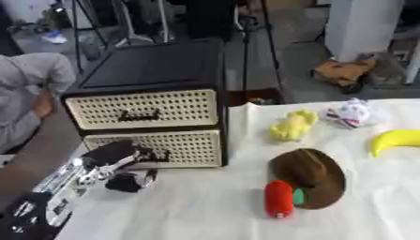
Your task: Pick up objects from table and place into drawer.
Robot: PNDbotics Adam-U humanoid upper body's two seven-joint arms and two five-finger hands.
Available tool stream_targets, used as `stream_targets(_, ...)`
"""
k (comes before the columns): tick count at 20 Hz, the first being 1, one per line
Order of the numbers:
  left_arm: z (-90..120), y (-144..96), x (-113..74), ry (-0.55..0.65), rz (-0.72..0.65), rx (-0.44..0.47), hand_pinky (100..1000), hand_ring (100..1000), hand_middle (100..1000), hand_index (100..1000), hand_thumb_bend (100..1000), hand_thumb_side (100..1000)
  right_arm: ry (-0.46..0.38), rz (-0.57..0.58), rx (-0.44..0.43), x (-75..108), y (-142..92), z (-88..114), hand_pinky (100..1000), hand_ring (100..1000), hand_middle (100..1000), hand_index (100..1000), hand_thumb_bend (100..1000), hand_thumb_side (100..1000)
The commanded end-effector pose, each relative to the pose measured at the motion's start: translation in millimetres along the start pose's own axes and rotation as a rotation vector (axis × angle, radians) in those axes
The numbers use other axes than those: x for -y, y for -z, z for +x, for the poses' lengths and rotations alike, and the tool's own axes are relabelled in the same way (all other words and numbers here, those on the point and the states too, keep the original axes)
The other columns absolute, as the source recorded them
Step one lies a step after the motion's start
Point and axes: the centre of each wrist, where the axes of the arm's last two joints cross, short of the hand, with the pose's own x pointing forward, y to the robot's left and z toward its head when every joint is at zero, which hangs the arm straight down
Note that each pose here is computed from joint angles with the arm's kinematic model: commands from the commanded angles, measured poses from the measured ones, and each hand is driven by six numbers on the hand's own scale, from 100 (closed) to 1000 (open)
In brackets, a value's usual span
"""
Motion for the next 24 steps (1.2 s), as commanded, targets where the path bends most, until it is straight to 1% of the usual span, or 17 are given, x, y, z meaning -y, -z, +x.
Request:
stream_targets(1, -9.4, -5.0, 0.2, 0.025, -0.007, -0.023, 100, 100, 100, 687, 100, 622, 0.008, 0.005, 0.032, 0.1, 8.9, 6.3, 584, 737, 596, 741, 100, 835)
stream_targets(5, -6.7, -6.9, 1.7, 0.029, 0.001, -0.009, 100, 100, 100, 674, 100, 622, 0.003, 0.002, 0.030, 1.2, 8.2, 6.2, 584, 737, 596, 741, 100, 847)
stream_targets(10, -4.1, -7.8, 3.5, 0.015, 0.006, -0.004, 100, 100, 100, 665, 100, 623, -0.007, -0.003, 0.029, 3.5, 7.3, 6.2, 585, 737, 596, 741, 100, 837)
stream_targets(13, 1.0, -6.0, 3.6, 0.003, 0.020, 0.003, 100, 100, 100, 656, 100, 622, -0.010, -0.003, 0.025, 3.7, 6.6, 6.0, 585, 737, 596, 741, 100, 834)
stream_targets(21, 10.4, -8.3, 5.9, 0.023, 0.061, 0.016, 100, 100, 100, 644, 100, 619, -0.022, -0.003, 0.019, 5.9, 5.4, 6.0, 585, 737, 596, 741, 100, 833)
stream_targets(24, 15.2, -8.1, 5.7, 0.008, 0.074, 0.027, 100, 100, 100, 625, 100, 619, -0.025, -0.003, 0.017, 6.4, 4.8, 5.9, 585, 736, 596, 741, 100, 833)
